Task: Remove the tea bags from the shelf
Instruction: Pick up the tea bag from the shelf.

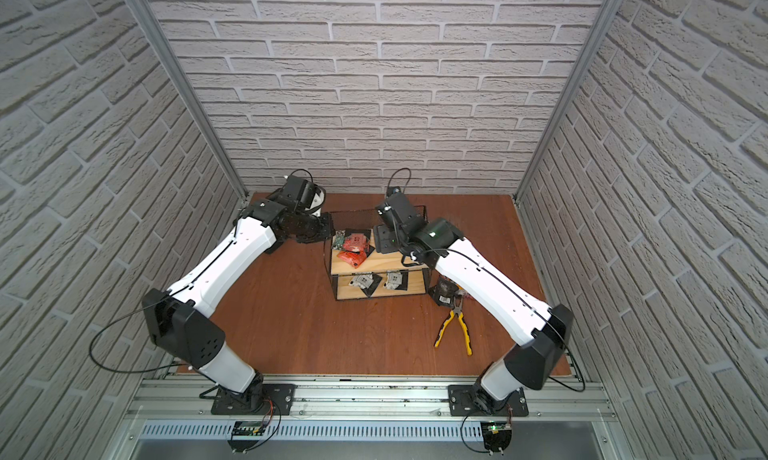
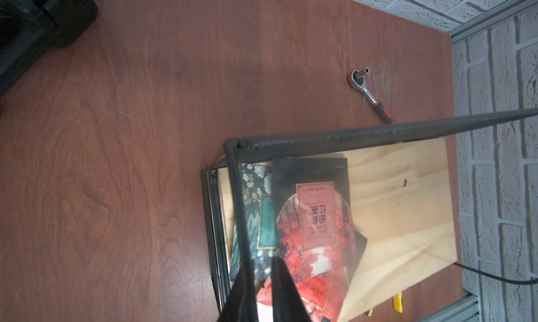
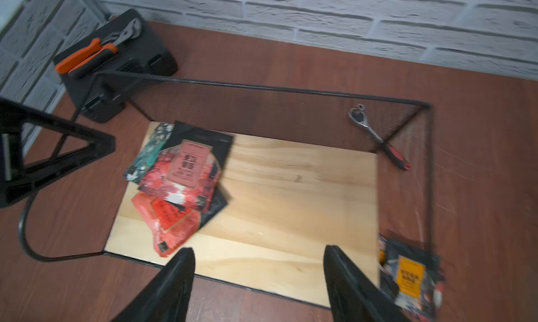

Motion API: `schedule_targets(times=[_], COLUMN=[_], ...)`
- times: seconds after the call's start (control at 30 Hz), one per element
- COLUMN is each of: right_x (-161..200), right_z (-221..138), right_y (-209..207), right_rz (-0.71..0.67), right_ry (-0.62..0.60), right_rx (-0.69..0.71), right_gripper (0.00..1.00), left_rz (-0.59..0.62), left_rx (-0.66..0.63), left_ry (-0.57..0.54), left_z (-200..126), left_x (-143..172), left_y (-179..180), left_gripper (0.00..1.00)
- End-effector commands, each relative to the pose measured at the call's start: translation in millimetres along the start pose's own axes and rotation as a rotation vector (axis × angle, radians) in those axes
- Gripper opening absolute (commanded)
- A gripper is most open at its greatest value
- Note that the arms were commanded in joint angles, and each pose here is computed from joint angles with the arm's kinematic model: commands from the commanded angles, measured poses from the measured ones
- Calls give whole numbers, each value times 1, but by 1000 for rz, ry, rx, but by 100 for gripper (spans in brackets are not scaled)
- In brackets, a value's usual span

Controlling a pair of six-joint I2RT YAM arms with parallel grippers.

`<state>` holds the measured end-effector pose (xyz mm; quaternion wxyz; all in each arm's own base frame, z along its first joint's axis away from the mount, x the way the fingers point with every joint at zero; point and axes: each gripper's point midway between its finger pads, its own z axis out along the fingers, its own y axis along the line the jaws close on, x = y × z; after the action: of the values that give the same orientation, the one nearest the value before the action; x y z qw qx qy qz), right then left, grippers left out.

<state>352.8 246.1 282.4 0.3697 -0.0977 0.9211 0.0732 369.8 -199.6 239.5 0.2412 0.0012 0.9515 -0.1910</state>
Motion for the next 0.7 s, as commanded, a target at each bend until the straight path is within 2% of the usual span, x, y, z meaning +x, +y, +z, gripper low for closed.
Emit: schedule_targets(times=[0.0, 0.2, 0.67], right_x=[-10, -12, -11], right_z=[9, 45, 88], right_y=[43, 62, 55], right_rz=[-39, -26, -15], right_ry=[9, 63, 98], right_rx=[-133, -143, -68], right_gripper=[79, 82, 82], left_rz=[32, 29, 28], left_rx=[24, 19, 20], left_ry=[-41, -41, -40], left_z=[-7, -6, -6], left_x=[-10, -10, -10], left_y=[-11, -10, -10], left_gripper=[17, 16, 15])
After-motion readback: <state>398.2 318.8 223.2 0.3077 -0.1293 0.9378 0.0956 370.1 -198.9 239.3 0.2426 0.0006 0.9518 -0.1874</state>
